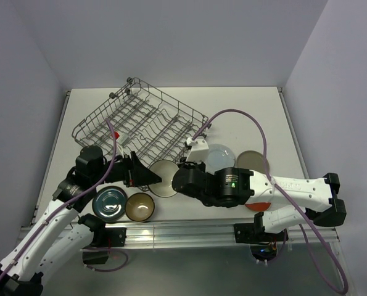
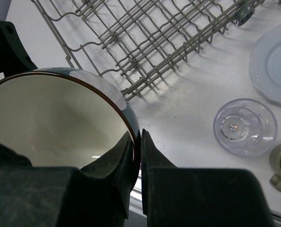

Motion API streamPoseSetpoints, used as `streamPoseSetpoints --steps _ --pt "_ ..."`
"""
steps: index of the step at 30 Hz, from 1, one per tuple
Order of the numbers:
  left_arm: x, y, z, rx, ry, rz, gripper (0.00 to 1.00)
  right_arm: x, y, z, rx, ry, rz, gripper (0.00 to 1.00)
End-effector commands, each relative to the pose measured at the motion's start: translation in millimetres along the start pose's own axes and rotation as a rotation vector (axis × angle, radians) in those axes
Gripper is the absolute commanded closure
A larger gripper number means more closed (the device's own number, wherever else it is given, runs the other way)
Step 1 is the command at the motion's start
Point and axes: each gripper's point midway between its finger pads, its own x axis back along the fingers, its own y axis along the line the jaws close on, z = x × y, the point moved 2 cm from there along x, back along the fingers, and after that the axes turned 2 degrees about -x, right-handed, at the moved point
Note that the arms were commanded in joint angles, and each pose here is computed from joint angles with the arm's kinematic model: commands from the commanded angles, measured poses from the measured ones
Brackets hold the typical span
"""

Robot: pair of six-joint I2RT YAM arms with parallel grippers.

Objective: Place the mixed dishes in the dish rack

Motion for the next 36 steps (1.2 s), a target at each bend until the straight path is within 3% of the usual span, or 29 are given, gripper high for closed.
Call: streamPoseSetpoints --steps 1,10,19,22,25,26,27,28,33,36 --pt "0 -24 -2 -0.030 0.004 0.131 0.02 2 10 -29 -0.092 -0.107 -0.056 1.00" --pt "5 -41 -1 -0.024 0.000 0.212 0.10 -7 5 -25 -0.094 -0.098 -0.059 1.00" --pt "2 -41 -2 -0.018 0.005 0.212 0.36 -6 15 -30 -0.085 -0.095 -0.095 1.00" --pt "0 -40 -3 -0.017 0.000 0.204 0.48 -5 17 -32 -0.078 -0.094 -0.108 1.00" --pt "0 -40 -5 -0.021 -0.007 0.201 0.67 -4 18 -32 -0.073 -0.092 -0.114 1.00" --pt "0 -40 -6 -0.020 -0.012 0.197 0.78 -3 17 -33 -0.074 -0.093 -0.116 1.00" --pt "0 -41 -6 -0.023 -0.013 0.198 0.85 -3 16 -33 -0.072 -0.093 -0.116 0.98" --pt "0 -42 -7 -0.029 -0.014 0.199 1.00 -1 15 -35 -0.075 -0.096 -0.120 0.94" --pt "1 -46 -8 -0.044 -0.014 0.218 1.00 4 9 -37 -0.074 -0.096 -0.139 0.83" --pt "1 -46 -7 -0.047 -0.009 0.219 1.00 7 4 -39 -0.075 -0.091 -0.146 0.65"
